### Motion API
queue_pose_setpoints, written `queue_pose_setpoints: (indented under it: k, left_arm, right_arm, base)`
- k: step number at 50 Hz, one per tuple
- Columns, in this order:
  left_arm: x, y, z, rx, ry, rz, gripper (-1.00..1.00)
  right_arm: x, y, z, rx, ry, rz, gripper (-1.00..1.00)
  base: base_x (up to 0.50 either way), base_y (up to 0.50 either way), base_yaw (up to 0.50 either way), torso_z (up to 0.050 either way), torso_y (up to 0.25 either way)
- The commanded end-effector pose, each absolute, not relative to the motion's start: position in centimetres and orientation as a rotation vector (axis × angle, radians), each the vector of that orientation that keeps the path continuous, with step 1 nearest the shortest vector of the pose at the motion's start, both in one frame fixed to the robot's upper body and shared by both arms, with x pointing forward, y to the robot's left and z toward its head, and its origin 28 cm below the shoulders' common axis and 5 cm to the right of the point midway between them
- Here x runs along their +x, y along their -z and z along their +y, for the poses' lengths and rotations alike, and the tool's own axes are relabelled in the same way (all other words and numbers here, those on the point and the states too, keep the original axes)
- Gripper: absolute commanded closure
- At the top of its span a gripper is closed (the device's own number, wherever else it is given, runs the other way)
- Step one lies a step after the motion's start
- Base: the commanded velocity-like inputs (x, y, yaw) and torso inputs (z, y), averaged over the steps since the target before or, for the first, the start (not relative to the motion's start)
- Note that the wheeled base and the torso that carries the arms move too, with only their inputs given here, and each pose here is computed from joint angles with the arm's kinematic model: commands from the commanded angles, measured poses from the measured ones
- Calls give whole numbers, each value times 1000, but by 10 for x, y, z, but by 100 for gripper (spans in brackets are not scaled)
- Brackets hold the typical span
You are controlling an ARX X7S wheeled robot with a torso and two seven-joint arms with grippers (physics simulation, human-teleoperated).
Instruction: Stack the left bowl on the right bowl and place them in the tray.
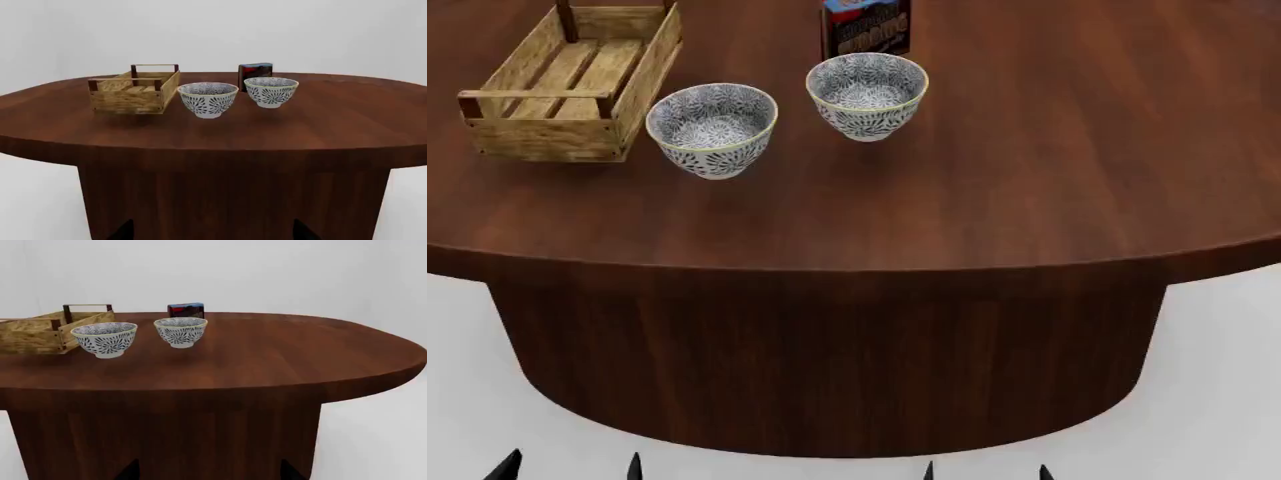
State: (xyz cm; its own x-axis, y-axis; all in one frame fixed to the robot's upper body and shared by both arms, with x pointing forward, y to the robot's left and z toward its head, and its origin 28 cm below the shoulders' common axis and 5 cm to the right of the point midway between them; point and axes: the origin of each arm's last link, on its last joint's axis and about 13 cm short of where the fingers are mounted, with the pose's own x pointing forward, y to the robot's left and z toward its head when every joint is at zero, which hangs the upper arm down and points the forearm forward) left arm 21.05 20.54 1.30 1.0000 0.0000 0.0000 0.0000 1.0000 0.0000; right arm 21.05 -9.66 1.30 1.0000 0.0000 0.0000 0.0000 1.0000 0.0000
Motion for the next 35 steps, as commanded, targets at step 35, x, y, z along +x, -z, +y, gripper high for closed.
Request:
queue_pose_setpoints:
  k: [35]
  left_arm:
    - [218, -123, 241, 191, -154, -12, -100]
  right_arm:
    - [206, -139, -131, -262, 124, 61, -100]
  base:
    - [0, 0, 0, 0, 0]
